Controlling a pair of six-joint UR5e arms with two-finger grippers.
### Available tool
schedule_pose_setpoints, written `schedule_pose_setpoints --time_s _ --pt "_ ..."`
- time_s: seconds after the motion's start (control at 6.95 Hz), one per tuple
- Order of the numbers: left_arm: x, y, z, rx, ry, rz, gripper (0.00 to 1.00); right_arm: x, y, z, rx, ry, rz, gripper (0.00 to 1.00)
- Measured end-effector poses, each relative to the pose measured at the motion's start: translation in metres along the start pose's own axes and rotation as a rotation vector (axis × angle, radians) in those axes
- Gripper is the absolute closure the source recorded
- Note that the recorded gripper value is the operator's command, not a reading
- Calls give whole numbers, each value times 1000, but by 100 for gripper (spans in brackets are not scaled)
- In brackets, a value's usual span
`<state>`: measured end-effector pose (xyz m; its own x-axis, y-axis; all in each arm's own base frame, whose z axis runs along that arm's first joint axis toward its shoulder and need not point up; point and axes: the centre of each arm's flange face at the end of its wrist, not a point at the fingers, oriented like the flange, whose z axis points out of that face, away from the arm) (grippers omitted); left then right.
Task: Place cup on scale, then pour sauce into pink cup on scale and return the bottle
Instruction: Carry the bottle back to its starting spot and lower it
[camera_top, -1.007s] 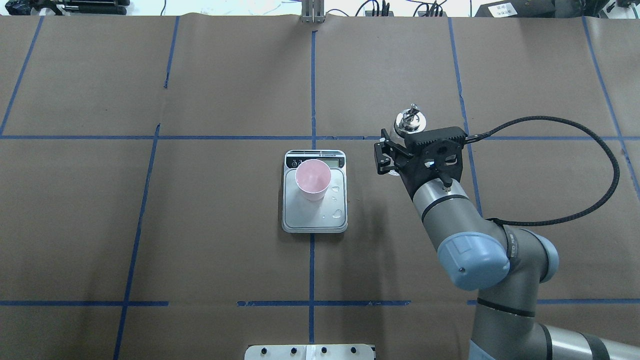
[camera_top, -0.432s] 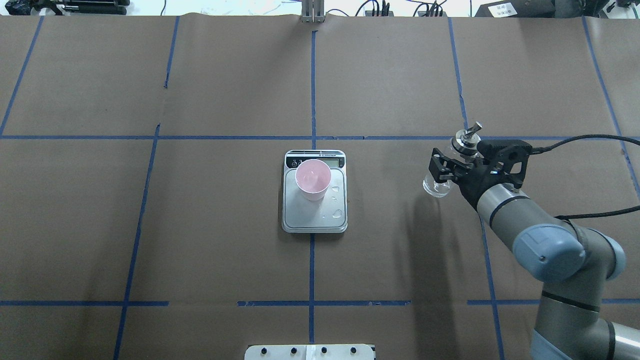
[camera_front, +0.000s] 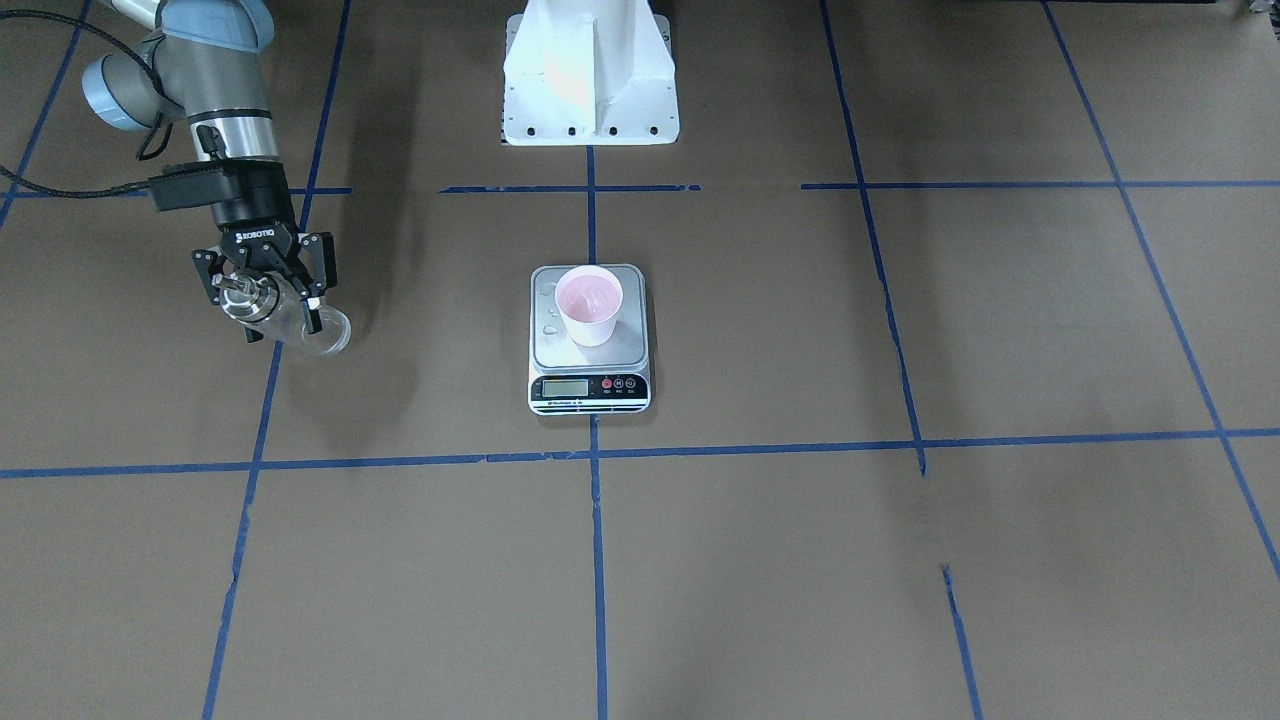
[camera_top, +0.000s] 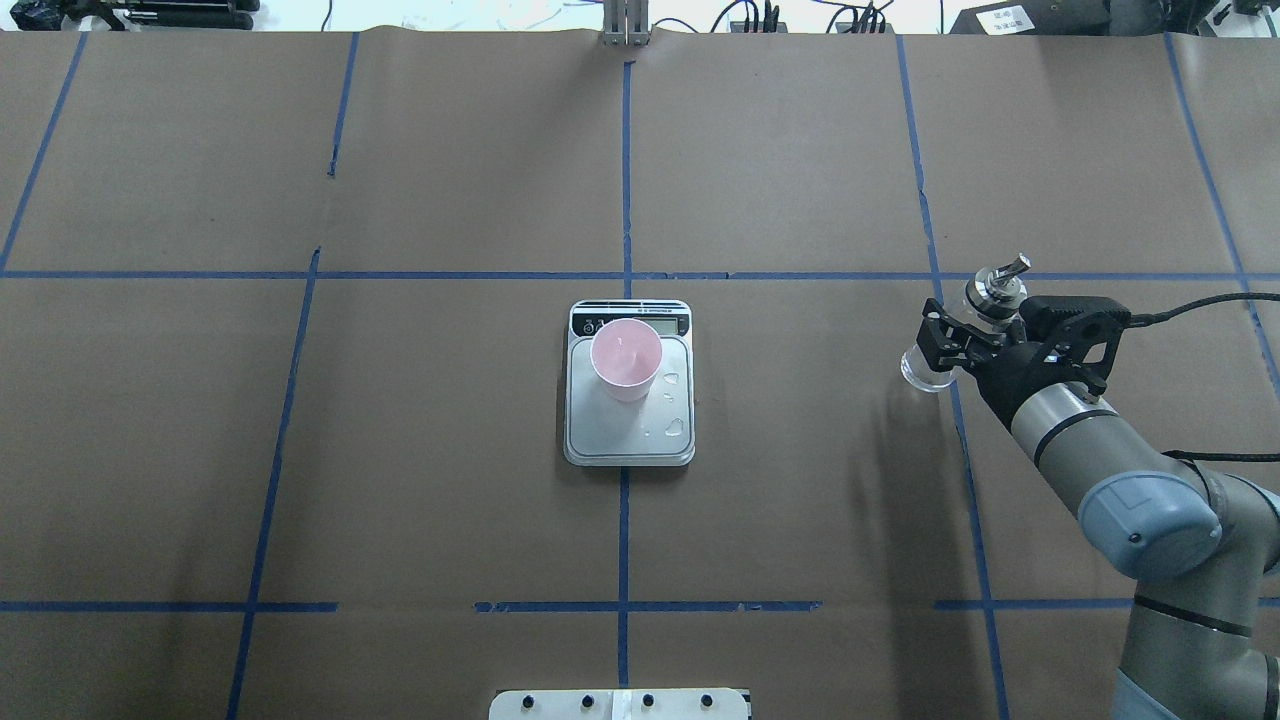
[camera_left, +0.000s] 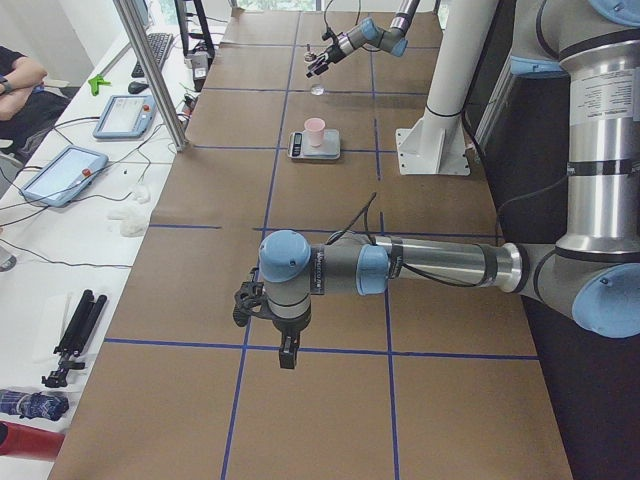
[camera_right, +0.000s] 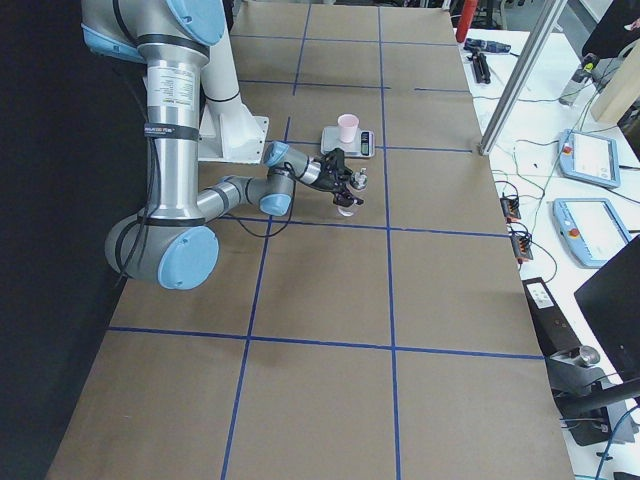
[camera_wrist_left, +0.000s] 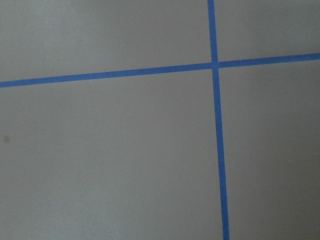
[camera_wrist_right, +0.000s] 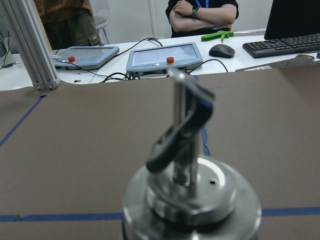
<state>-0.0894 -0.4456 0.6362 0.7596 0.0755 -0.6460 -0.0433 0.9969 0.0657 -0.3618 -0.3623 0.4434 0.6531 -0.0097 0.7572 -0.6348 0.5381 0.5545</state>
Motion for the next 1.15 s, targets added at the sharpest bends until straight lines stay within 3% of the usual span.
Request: schedule_pose_setpoints --time_s 0.43,0.72,1.15 --pt "1 -1 -1 3 0 2 0 6 1 4 107 49 -19 100" --pt "1 -2 -1 4 0 3 0 7 18 9 113 64 -49 100" --pt "1 -3 -2 4 -1 4 0 0 35 6 113 56 -69 86"
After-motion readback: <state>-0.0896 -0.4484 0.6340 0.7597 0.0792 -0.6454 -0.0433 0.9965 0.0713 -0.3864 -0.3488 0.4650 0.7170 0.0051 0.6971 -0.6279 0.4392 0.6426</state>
